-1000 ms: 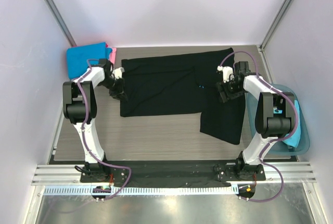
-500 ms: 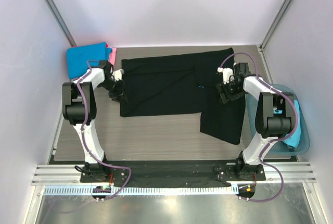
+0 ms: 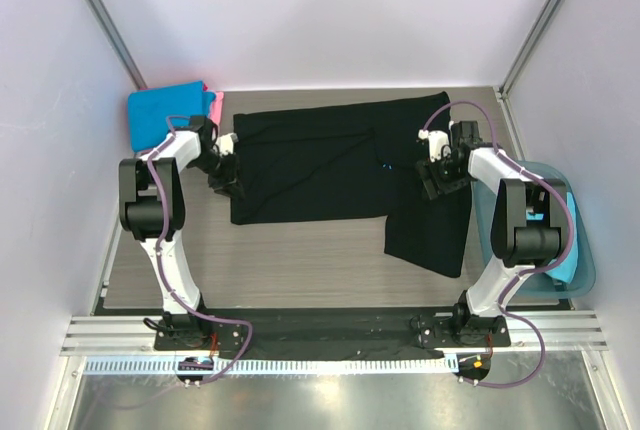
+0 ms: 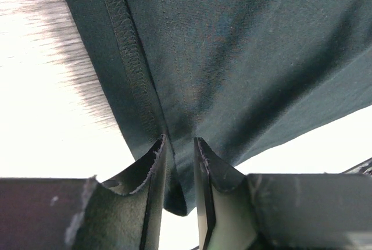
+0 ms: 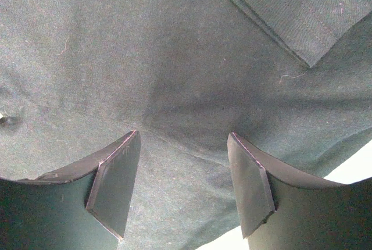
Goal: Fold and stack the t-shirts
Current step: Fold the tshirt
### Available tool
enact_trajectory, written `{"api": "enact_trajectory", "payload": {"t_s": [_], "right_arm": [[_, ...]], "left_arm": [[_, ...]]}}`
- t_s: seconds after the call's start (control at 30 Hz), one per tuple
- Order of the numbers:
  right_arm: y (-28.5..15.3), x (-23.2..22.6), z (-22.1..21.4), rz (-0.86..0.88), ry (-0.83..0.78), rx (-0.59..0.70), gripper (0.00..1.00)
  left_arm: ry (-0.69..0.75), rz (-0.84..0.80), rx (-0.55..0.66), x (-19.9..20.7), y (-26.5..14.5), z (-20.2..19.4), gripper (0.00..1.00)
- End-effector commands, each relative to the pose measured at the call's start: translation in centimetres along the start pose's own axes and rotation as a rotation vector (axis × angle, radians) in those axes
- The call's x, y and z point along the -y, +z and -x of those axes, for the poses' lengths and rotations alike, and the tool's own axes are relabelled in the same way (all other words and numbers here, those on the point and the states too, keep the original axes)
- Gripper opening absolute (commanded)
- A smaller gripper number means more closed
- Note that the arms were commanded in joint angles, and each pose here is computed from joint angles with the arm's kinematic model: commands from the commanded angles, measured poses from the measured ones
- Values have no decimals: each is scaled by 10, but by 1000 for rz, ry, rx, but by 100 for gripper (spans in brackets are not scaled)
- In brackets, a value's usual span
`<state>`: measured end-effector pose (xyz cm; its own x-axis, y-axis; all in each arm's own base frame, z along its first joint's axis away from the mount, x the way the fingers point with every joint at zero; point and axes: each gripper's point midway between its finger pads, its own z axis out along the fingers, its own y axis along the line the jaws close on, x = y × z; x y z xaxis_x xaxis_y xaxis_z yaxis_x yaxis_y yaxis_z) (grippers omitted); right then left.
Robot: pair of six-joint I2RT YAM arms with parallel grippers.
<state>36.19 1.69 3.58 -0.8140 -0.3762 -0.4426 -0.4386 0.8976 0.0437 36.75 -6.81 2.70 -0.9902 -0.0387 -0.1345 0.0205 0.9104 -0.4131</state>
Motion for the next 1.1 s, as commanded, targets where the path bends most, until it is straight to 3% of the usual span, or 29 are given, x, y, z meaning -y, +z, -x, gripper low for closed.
{"api": "enact_trajectory", "payload": {"t_s": [0.0,0.23,0.4,0.57,1.07], "right_arm": [[-12,5,11,-32,-24,53,67],[-11,5,11,-27,-22,54,67],[-12,6,14,-31,-22,60,67],[-13,6,14,-32,-20,62,67],[-15,6,9,-45,-23,60,67]], "left_arm": [[10,-3,7,4,-5,0,25],[7,-22,0,5,-1,-2,15],[5,-14,-4,3,1,-3,13],[11,-19,0,4,0,-2,1],[54,38,149,-4,-38,37,0]]}}
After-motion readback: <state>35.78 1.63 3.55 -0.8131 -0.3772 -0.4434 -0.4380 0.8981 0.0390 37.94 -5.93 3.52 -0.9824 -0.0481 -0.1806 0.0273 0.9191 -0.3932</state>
